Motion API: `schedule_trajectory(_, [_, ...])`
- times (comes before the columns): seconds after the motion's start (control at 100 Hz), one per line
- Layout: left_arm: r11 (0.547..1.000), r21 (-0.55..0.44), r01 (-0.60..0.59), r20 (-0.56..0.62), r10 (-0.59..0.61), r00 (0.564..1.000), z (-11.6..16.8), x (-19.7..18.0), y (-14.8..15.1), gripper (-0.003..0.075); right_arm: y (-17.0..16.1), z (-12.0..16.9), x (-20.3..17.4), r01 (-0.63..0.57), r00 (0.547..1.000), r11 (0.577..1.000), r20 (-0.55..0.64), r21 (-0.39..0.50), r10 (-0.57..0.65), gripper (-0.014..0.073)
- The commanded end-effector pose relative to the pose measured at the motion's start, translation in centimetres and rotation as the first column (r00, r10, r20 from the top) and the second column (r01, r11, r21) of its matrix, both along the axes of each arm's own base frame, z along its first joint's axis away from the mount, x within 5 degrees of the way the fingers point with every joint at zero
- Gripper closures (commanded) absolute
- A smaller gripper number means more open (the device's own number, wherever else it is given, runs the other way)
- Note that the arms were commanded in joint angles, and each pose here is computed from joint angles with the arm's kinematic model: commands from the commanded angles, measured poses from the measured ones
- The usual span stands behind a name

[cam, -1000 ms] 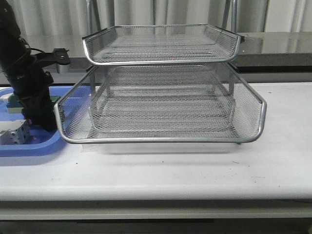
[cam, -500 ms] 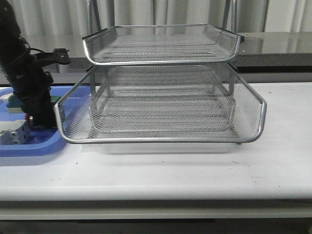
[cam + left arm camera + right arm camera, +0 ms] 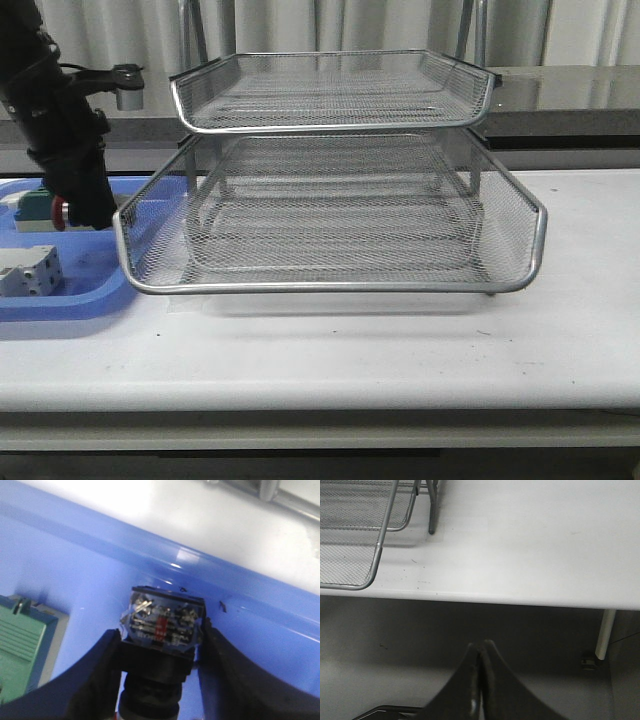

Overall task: Place button on rack with both arms
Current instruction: 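Close the left gripper on the button body and lift it, then carry the button over the pulled-out tray and lower it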

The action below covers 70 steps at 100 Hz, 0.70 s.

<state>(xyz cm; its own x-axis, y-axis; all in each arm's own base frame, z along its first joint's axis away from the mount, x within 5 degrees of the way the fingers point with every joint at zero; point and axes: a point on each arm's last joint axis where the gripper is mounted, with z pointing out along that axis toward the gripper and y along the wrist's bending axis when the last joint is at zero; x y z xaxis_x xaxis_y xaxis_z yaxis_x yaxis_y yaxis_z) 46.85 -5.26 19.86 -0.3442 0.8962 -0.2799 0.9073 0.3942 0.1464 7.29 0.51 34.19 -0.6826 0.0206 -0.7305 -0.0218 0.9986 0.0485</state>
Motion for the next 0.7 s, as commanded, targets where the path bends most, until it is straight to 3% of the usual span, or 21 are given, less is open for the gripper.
schedule_trajectory(0.0, [0.999, -0.033, -0.021, 0.064, 0.023, 0.998, 4.4, -0.2, 0.6, 0.0648, -0.1, 1.3, 0.2, 0.006, 0.997, 1.0, 0.082, -0.002, -0.005, 0.0665])
schedule_trajectory(0.4, [0.993, -0.096, -0.069, 0.028, 0.073, 0.997, 9.1, -2.4, 3.7, 0.0647, -0.1, 1.3, 0.2, 0.006, 0.997, 1.0, 0.082, -0.002, -0.005, 0.0665])
schedule_trajectory(0.69, [0.983, -0.129, -0.13, 0.124, 0.146, 0.981, 14.3, -4.7, 4.2, 0.0647, -0.1, 1.3, 0.2, 0.006, 0.997, 1.0, 0.082, -0.002, -0.005, 0.0665])
